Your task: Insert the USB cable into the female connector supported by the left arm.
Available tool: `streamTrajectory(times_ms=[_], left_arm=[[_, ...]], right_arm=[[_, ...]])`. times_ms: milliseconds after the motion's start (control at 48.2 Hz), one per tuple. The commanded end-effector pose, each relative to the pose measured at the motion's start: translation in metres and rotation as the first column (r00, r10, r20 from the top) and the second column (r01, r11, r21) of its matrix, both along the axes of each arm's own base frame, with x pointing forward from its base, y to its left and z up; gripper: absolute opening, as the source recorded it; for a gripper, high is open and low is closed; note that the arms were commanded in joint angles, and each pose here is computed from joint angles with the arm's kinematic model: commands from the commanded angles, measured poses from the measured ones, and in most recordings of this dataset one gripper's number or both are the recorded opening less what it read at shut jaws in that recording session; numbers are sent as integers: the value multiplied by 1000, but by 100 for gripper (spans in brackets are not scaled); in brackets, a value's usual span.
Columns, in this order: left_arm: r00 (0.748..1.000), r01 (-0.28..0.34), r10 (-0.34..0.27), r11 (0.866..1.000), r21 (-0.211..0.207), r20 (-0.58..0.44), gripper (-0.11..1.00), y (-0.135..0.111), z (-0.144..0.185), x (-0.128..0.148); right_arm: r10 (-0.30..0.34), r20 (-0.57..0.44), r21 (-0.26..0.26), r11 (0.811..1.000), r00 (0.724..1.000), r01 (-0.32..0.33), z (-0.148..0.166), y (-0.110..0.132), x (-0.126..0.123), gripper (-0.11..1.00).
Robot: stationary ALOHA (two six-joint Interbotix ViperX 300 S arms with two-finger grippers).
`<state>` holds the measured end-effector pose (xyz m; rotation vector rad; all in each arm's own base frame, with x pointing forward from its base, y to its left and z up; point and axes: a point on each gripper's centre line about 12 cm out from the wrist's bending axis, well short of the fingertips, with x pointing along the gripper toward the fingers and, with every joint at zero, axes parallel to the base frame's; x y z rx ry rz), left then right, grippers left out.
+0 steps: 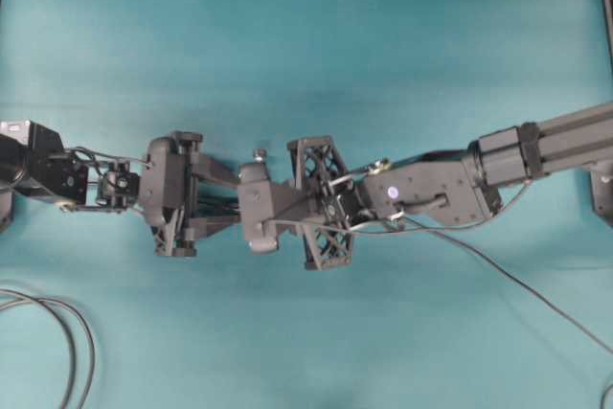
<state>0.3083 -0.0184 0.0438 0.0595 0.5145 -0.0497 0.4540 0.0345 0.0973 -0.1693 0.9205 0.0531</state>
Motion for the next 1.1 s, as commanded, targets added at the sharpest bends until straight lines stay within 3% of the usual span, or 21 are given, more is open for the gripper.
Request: streamTrajectory(times_ms=[0, 83, 290, 352, 601, 746, 870, 1078], left_arm=[[1000, -4, 4, 1000, -6, 30, 64, 0, 10, -7], [999, -4, 4, 1000, -6, 35, 64, 1, 13, -11], [1000, -6, 6, 1000, -4, 14, 64, 2, 11, -17], [1000, -6, 6, 1000, -4, 0, 64, 2, 10, -22], [1000, -7, 7, 1000, -4, -3, 65, 4, 21, -54], [996, -12, 13, 1000, -12, 88, 65, 6, 45, -63], [992, -11, 13, 1000, -17, 129, 65, 6, 60, -68], [985, -14, 18, 1000, -25, 173, 65, 7, 77, -81]], right_arm=[[-4, 81, 15, 1000, 997, 3, 30, -2, 1, 8], [-16, 74, 26, 1000, 997, 14, 29, -2, -3, 10], [-42, 44, 41, 998, 998, 41, 21, -4, -12, 59], [-47, 31, 44, 998, 998, 46, 17, -3, -17, 67], [-47, 20, 61, 997, 999, 46, 17, -5, -51, 65], [-21, 132, 109, 994, 991, 7, 36, -4, -71, 65], [-16, 267, 155, 988, 964, -27, 62, -4, -81, 65], [-53, 347, 203, 979, 936, -20, 78, -13, -109, 64]])
